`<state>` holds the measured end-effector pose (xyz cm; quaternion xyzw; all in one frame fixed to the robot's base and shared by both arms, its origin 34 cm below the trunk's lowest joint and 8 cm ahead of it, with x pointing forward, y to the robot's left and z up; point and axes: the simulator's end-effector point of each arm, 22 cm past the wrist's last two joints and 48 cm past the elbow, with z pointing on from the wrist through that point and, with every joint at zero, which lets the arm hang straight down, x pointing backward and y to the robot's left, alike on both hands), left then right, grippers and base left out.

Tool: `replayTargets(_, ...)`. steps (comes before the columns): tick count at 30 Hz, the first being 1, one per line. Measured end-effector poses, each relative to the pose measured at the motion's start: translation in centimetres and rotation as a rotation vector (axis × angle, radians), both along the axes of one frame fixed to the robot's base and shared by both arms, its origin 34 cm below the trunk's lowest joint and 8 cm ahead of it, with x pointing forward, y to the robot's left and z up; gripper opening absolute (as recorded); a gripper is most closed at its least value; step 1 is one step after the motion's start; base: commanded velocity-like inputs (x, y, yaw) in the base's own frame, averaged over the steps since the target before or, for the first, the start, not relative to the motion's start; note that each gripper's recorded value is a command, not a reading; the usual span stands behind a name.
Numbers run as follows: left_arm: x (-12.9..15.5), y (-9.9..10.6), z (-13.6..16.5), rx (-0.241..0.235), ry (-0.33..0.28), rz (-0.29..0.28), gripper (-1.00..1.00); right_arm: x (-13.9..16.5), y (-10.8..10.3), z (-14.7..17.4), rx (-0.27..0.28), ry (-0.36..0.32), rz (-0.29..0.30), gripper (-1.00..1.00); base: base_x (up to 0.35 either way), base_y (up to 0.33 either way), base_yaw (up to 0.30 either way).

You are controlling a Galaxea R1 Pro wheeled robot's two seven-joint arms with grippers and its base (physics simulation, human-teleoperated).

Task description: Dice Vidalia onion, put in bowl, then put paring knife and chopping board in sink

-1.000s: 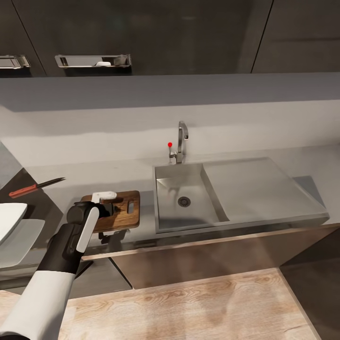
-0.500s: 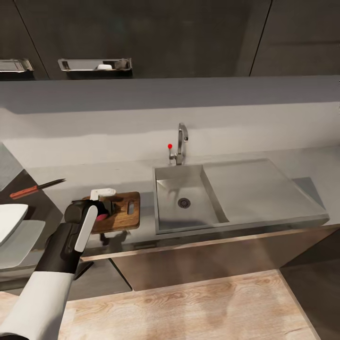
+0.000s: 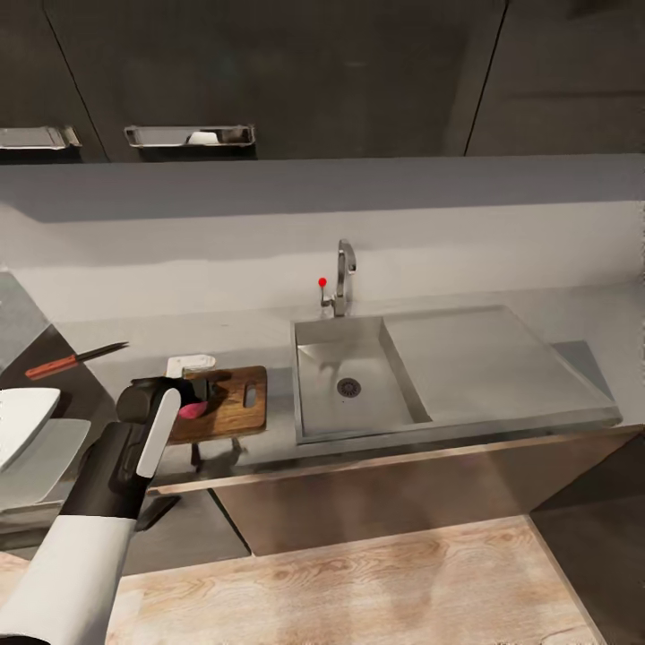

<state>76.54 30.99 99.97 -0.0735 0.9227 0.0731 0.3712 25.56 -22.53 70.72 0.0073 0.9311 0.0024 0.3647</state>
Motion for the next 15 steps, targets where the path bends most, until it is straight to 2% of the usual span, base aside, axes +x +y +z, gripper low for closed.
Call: replayTargets(15,0.02,-0.02,0.07,0.001,-0.001,-0.001,1.0,0.05,0.0,0.01,0.0,-0.001,0.0,1.0,-0.337,0.0,0.0)
